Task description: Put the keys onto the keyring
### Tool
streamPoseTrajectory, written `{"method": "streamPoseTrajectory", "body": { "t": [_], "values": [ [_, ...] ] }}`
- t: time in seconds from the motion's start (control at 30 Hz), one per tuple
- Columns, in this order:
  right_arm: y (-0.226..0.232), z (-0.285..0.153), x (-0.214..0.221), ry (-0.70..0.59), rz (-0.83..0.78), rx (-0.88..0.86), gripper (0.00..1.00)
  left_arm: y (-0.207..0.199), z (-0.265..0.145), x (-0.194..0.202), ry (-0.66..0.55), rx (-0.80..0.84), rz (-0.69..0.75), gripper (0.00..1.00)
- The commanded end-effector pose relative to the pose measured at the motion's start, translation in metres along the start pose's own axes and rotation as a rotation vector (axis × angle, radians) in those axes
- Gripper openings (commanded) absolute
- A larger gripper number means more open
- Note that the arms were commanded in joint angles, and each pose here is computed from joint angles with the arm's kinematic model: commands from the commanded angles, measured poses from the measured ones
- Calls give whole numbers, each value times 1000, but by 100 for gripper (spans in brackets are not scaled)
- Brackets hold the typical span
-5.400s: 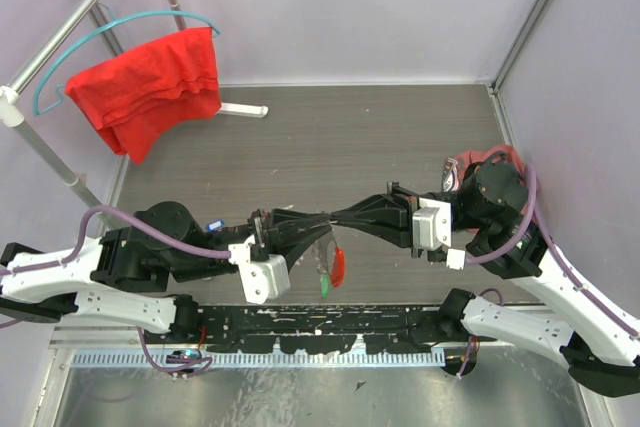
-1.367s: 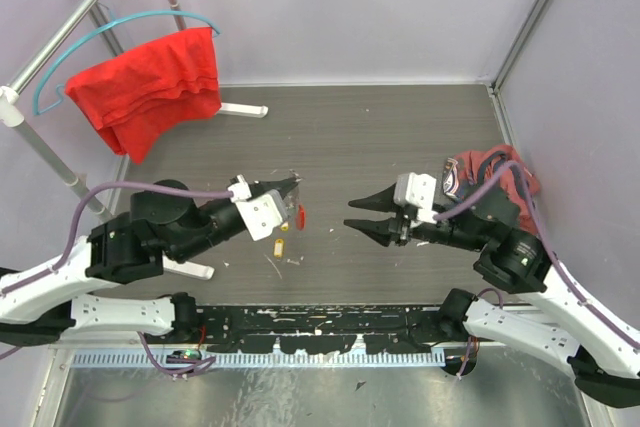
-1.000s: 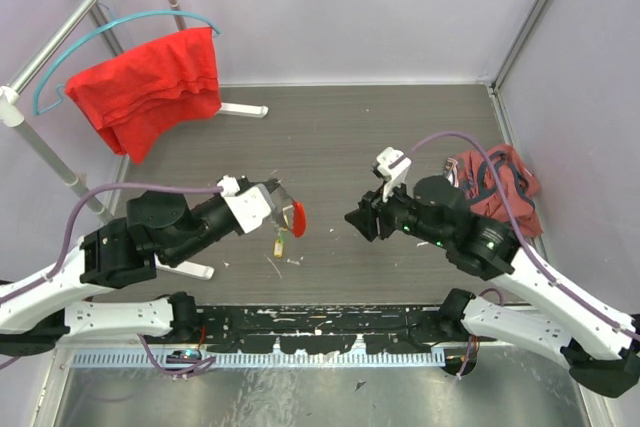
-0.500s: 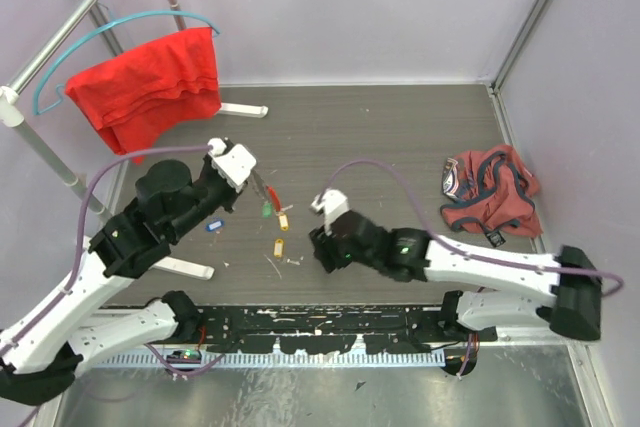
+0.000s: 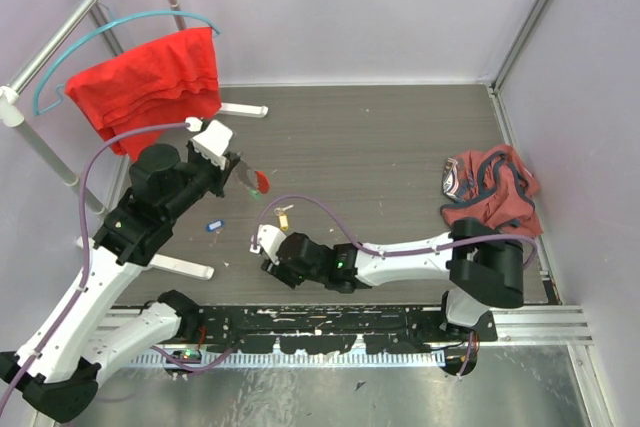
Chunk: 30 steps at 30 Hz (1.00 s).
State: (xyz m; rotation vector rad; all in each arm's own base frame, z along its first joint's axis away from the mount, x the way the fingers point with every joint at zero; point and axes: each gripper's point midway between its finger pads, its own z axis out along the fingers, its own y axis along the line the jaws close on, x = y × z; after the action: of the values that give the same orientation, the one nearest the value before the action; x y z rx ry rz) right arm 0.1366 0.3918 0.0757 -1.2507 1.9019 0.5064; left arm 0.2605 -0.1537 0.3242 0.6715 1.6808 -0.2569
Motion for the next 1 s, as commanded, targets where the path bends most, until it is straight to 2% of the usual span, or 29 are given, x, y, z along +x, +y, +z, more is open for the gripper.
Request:
{"method": "streamPoseTrajectory", "body": {
  "t": [0.0,0.53,0.97],
  "values": [
    [3,11,-51,-144,-85,-22,47,4,-2,-16,-81,-12,-20,0],
    [-11,47,-21,-13,-119,-23,43,9,0,-11,-82,-20,-36,0],
    [-19,55,-10,52,-147,3,42,8,1,-11,-85,-11,-36,0]
  ]
}}
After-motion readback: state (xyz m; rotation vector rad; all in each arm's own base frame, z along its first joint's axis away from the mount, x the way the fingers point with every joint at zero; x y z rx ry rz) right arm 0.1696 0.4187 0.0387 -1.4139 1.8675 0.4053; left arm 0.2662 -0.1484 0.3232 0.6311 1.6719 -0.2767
